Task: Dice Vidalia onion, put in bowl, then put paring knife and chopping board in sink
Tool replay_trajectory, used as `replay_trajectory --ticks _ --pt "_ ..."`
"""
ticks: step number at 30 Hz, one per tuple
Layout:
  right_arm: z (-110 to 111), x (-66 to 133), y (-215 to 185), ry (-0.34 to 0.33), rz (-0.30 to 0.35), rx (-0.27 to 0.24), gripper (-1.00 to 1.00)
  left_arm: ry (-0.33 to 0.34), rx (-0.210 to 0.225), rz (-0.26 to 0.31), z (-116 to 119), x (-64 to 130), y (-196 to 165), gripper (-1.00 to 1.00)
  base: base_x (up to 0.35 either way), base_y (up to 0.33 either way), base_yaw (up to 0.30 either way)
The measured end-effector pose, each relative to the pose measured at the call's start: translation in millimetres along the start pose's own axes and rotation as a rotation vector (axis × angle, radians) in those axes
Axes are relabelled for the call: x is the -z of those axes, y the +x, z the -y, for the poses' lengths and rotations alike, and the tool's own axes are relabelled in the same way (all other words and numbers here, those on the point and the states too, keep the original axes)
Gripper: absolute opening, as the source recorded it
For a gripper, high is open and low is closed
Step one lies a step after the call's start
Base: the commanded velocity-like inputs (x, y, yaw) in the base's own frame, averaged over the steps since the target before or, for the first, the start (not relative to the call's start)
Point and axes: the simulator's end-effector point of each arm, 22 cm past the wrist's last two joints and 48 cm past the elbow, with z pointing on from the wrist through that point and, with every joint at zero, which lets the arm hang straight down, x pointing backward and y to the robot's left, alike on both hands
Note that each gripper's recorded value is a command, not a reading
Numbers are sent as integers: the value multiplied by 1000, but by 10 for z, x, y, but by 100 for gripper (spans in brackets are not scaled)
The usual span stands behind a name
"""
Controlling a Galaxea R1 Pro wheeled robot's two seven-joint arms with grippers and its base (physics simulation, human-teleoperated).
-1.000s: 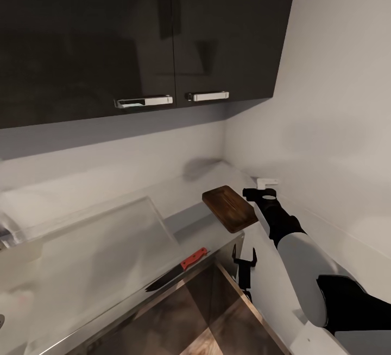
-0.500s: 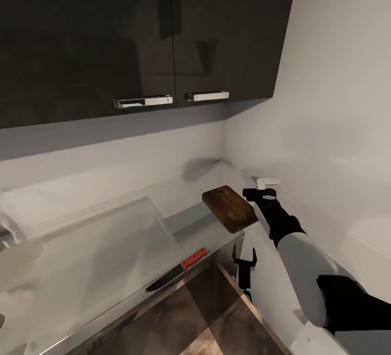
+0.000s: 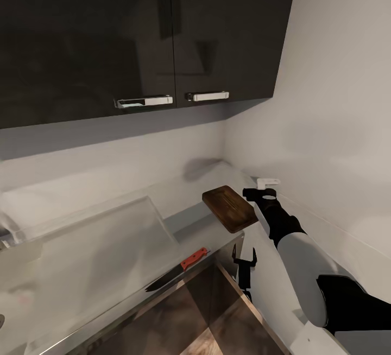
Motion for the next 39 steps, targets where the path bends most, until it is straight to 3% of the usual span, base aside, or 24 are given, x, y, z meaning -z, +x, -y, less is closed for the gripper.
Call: replay_trajectory --ticks 15,27,39 --pt "-6 1 -1 0 0 0 100 1 -1 -21 6 -13 104 100 0 0 1" --pt "-14 -16 26 -1 -4 0 100 1 0 -31 5 -12 142 100 0 0 184" --pt "-12 -14 30 0 -4 2 100 2 -2 -52 12 -21 252 100 71 17 23"
